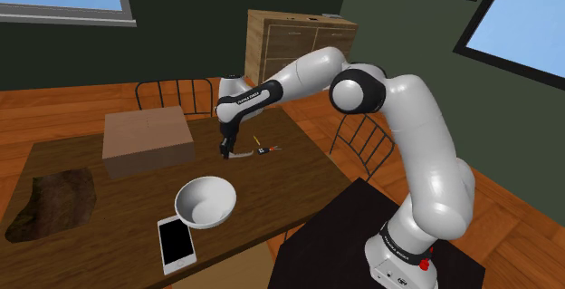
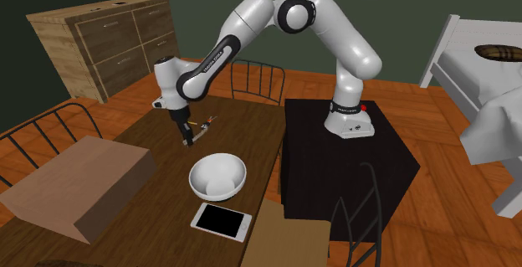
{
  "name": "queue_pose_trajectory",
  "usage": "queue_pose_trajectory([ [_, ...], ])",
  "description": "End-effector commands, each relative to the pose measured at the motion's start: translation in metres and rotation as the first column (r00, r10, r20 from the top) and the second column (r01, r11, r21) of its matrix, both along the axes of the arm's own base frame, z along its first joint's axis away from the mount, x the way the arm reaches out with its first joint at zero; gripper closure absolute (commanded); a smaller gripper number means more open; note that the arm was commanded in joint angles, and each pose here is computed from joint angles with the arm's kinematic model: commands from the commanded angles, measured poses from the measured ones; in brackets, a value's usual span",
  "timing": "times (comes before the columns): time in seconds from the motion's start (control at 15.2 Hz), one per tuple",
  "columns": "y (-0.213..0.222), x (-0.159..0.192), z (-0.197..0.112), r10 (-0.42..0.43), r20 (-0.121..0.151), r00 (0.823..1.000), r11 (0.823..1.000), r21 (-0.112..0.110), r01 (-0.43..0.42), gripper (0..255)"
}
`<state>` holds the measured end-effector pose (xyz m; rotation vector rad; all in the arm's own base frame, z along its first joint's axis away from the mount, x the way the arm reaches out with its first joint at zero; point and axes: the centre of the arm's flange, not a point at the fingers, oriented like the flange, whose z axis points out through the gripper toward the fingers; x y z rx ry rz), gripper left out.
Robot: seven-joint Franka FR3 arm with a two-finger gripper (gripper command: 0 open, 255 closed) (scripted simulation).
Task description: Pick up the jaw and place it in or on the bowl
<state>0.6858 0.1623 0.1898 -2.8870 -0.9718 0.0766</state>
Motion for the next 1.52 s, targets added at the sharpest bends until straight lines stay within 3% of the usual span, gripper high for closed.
queue_pose_trajectory([
  [0.0, 0.001, 0.0, 0.011, 0.0, 0.0, 1.0, 1.0, 0.0, 0.0, 255],
  [1.19, 0.001, -0.001, 0.102, 0.0, 0.0, 1.0, 1.0, 0.0, 0.0, 255],
  [1.45, 0.045, -0.029, 0.104, 0.0, 0.0, 1.0, 1.0, 0.0, 0.0, 255],
])
